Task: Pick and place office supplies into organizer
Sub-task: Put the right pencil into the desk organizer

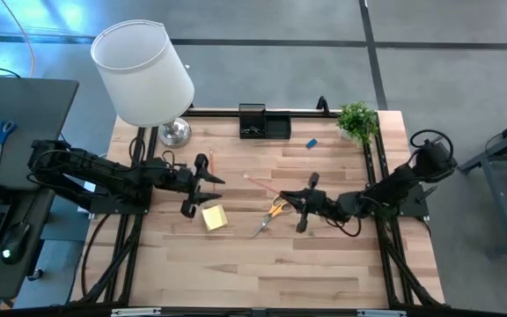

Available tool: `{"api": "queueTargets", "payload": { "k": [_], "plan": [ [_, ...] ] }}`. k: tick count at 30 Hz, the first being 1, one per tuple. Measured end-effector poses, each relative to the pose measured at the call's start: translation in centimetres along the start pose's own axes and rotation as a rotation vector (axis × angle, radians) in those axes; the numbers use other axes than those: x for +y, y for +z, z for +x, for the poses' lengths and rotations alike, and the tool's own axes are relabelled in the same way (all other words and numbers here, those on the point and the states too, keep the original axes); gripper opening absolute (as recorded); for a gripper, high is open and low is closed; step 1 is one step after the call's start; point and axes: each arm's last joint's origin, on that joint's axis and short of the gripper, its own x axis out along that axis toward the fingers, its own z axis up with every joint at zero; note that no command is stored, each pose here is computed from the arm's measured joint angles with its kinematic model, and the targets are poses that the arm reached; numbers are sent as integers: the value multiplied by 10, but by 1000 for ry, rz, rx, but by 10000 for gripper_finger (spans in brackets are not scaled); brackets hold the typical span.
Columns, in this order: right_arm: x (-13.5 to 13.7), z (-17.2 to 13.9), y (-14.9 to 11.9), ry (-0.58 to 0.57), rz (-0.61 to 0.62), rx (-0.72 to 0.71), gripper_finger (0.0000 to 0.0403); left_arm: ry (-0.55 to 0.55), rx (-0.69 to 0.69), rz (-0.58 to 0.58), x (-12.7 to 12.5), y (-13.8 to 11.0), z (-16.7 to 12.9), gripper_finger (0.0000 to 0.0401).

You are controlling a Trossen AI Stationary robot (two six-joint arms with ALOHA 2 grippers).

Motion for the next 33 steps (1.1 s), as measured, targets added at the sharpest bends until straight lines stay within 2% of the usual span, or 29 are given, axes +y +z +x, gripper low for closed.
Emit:
{"api": "queueTargets", "payload": {
  "k": [3,5,9,17,26,33],
  "plan": [
    [1,17,12,74,-27,-65,5,74,-76,12,2,8,0,184],
    [1,29,21,111,-55,-107,5,85,-125,9,2,12,-1,184],
    [-4,50,37,157,-102,-147,5,52,-197,3,1,20,-1,184],
    [-13,79,55,214,-154,-124,5,18,-303,-5,2,51,13,184],
    [-26,88,59,192,-167,-138,5,18,-316,2,2,56,15,184],
    [-38,98,45,182,-132,-146,5,25,-322,14,2,56,15,184]
  ]
}}
